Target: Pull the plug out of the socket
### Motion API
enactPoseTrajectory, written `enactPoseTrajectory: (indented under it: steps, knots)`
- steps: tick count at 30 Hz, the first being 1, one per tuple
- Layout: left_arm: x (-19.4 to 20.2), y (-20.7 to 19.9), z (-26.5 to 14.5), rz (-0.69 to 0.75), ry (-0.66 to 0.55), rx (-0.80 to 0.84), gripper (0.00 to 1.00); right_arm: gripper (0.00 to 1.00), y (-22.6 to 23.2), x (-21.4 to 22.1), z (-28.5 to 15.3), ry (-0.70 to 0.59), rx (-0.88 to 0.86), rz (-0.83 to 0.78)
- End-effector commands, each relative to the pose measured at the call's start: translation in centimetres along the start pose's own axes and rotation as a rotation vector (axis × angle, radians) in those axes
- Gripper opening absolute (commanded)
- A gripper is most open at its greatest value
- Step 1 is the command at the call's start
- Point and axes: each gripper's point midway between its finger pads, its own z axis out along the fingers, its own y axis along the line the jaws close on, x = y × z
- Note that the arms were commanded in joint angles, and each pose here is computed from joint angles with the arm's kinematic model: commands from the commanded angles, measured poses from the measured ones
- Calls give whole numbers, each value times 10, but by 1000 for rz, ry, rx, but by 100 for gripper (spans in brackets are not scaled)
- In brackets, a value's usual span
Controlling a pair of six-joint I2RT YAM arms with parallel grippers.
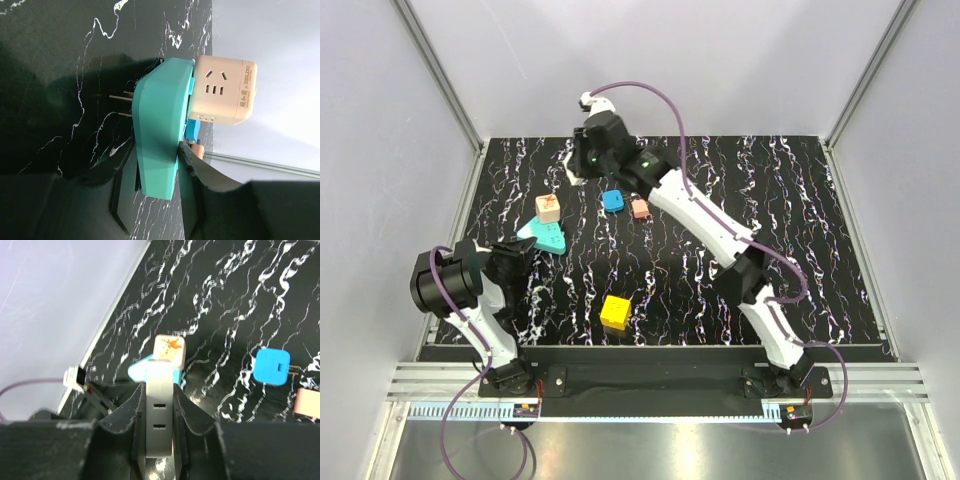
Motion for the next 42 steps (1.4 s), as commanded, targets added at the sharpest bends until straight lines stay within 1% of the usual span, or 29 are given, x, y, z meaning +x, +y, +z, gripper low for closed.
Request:
enactPoseTrajectory:
  steps: [1,2,3,4,6,7,8,9,10,11,12,13,14,15,16,17,18,21,24,26,27,30,39,42]
  knots:
    - [-10,6,3,38,-36,-9,0,0,-36,-16,-21,66,-92,9]
    - [-9,5,3,36,-27,-2,0,0,-43,-14,-24,86,-112,14]
    - [-9,6,4,34,-26,-1,0,0,-43,-15,-27,90,-174,6]
    - [-9,6,3,34,-24,0,0,0,-64,-6,-30,122,-169,14]
    - [-9,6,5,34,-19,2,0,0,-80,-3,-32,130,-193,3]
    - [-9,6,5,35,-19,2,0,0,-93,11,-33,163,-179,12]
    - [-8,5,5,35,-16,3,0,0,-116,10,-34,165,-158,32]
    - [-8,5,6,35,-14,2,0,0,-122,10,-34,163,-190,52]
    - [-8,5,6,35,-12,4,0,0,-140,27,-35,196,-181,91]
    - [-7,5,6,35,-7,5,0,0,-162,17,-34,150,-182,145]
    - [-8,5,6,36,-8,4,0,0,-171,21,-38,161,-226,178]
    - [-8,5,6,38,-7,6,0,0,-187,42,-38,193,-232,219]
    - [-8,5,7,40,-4,7,0,0,-202,33,-41,154,-270,250]
    - [-7,5,7,41,2,8,0,0,-215,50,-40,179,-270,285]
    - [-7,4,7,42,3,10,0,0,-223,56,-37,187,-279,309]
    - [-7,4,7,40,4,11,0,0,-234,52,-39,171,-301,334]
    - [-7,4,8,42,5,12,0,0,-242,62,-38,192,-295,368]
    - [-6,4,8,44,9,14,0,0,-265,61,-32,156,-278,392]
    - [-6,3,7,45,9,15,0,0,-281,69,-20,171,-261,421]
    - [-6,4,7,41,9,12,0,0,-283,71,-13,183,-269,436]
    - [-6,4,7,42,8,14,0,0,-288,79,-6,198,-261,454]
    - [-6,3,7,46,8,18,0,3,-299,90,5,211,-231,486]
    - [-6,3,8,44,9,11,0,8,-312,111,26,244,-206,514]
    - [-7,4,7,44,-2,6,0,10,-314,116,26,250,-184,516]
